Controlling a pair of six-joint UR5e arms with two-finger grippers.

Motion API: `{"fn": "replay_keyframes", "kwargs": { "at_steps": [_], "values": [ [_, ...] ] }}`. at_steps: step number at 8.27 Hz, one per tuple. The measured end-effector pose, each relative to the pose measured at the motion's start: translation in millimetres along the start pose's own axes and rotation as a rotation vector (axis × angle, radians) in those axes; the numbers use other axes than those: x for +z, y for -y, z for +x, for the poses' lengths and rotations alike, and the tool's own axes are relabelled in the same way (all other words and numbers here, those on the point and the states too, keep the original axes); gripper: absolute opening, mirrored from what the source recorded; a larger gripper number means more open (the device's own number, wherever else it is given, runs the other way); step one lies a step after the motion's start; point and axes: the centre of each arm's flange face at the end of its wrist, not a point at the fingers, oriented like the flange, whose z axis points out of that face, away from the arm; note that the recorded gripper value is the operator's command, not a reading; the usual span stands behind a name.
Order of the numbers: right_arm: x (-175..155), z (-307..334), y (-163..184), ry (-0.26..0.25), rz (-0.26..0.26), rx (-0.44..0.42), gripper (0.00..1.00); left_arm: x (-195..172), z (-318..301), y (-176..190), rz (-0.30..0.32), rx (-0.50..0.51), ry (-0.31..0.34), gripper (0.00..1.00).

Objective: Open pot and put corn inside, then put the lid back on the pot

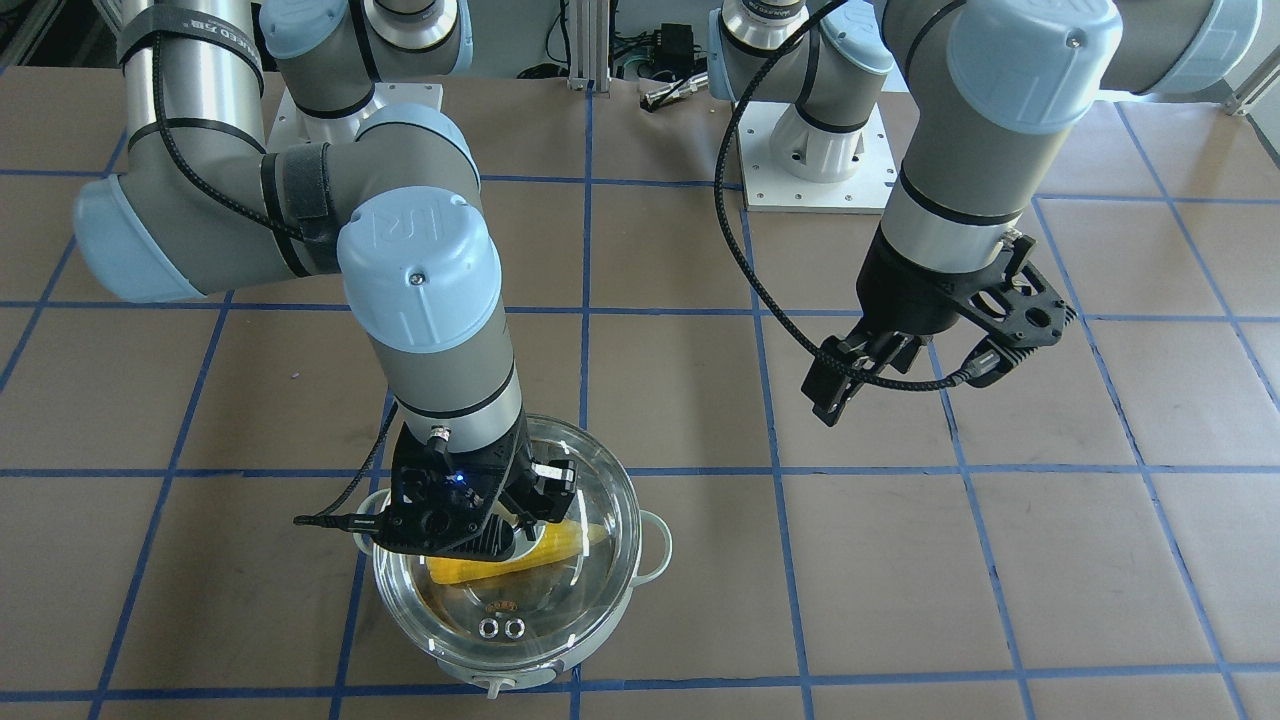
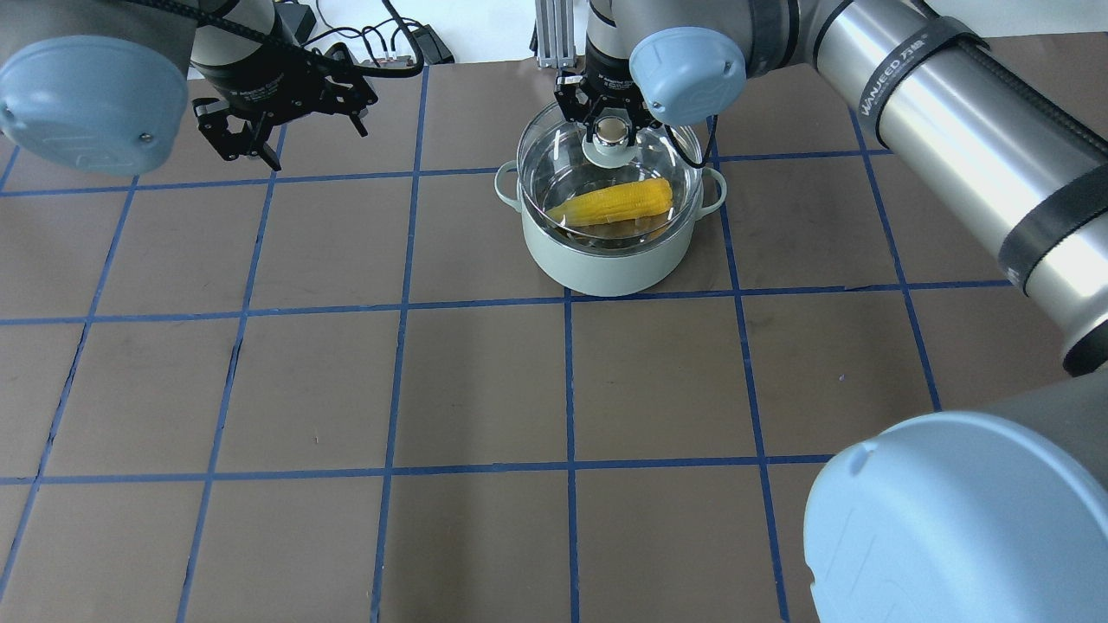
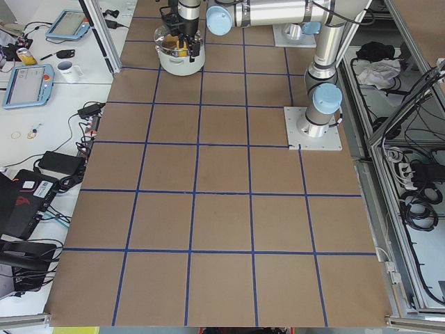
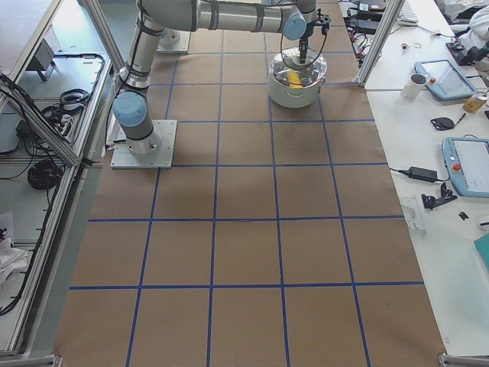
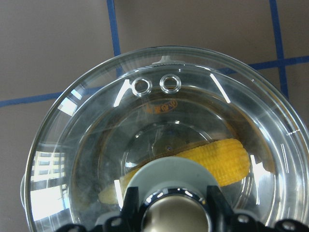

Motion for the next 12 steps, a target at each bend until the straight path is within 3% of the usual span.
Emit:
{"fn": "replay_keyframes", "kwargs": {
  "at_steps": [2, 5, 12],
  "values": [
    [5, 1, -1, -0.003, -0.007, 0.007, 0.14, -18, -8, -11, 0.031, 0.126, 0.034, 1.00],
    [10, 1, -5, -0.007, -0.017, 0.002, 0.14, -24, -16, -27, 0.038, 0.207, 0.079, 1.00],
    [14, 2, -8, -0.006, -0.011, 0.025, 0.13, -32, -13, -32, 0.019, 0.381, 0.023, 1.00]
  ]
}}
